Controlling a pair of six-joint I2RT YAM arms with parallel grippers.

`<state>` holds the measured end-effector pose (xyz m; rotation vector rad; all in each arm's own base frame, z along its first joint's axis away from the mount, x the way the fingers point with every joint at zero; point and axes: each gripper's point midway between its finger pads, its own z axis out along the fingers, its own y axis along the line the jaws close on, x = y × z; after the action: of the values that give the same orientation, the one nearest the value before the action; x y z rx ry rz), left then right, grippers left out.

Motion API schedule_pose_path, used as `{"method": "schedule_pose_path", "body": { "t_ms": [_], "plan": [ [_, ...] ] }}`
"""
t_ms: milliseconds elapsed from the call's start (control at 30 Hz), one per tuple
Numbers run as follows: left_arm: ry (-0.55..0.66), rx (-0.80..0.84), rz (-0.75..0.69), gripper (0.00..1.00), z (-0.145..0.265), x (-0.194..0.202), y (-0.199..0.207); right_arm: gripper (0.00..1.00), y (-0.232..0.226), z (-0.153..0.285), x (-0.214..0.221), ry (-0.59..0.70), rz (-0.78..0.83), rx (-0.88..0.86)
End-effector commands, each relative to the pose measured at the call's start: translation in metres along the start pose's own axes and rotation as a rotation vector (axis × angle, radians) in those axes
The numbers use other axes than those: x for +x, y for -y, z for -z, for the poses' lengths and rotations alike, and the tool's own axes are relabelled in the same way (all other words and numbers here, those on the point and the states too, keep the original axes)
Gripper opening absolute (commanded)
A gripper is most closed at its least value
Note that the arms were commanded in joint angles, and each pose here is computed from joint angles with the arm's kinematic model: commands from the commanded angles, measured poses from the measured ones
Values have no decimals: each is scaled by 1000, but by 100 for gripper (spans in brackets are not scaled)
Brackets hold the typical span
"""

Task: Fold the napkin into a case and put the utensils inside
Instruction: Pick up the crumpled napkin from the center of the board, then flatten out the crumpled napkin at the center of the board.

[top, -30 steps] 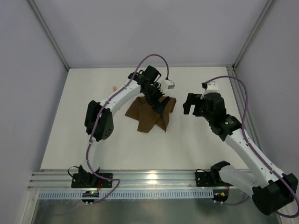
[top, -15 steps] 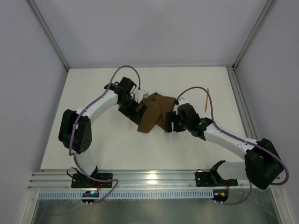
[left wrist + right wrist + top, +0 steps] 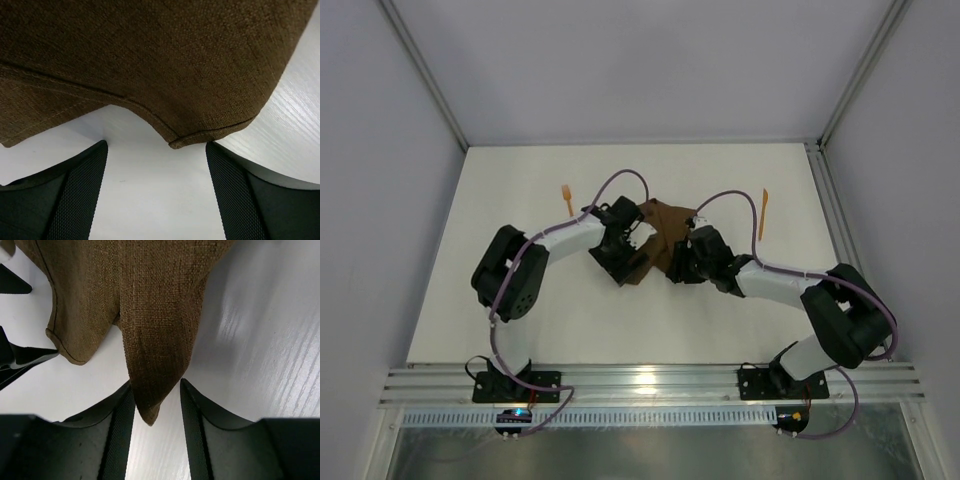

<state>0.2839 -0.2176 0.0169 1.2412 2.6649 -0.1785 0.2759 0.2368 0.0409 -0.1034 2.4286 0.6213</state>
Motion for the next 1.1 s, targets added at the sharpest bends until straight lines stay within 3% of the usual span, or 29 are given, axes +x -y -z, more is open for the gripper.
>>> {"method": "schedule_pose_path", "body": {
  "t_ms": [0, 100, 300, 400, 467, 633, 733, 900, 1067],
  "plan": [
    [38, -28, 25, 81, -12, -16, -8, 43, -4, -3, -13, 66, -34, -9],
    [49, 10, 33, 73, -17, -18, -1, 27, -2, 1, -14, 79, -37, -2],
    [60, 106, 52, 52, -23, -28, 14, 7, 4, 8, -22, 109, -20, 39],
    [30, 117, 55, 32, -32, -25, 16, 3, 8, 11, -25, 123, -20, 58],
    [16, 99, 56, 2, -36, -22, 11, 3, 12, 15, -29, 137, -25, 64],
    [93, 38, 78, 0, -19, -33, -21, 3, 23, 34, -49, 199, -14, 89],
    [182, -30, 160, 0, 12, -45, -69, 3, 40, 55, -73, 246, -26, 114],
    [364, -189, 172, 0, 124, -48, -122, 3, 40, 126, -123, 376, 64, 161],
    [493, -381, 105, 0, 238, -25, -125, 3, 8, 233, -184, 605, 145, 161]
  ]
}}
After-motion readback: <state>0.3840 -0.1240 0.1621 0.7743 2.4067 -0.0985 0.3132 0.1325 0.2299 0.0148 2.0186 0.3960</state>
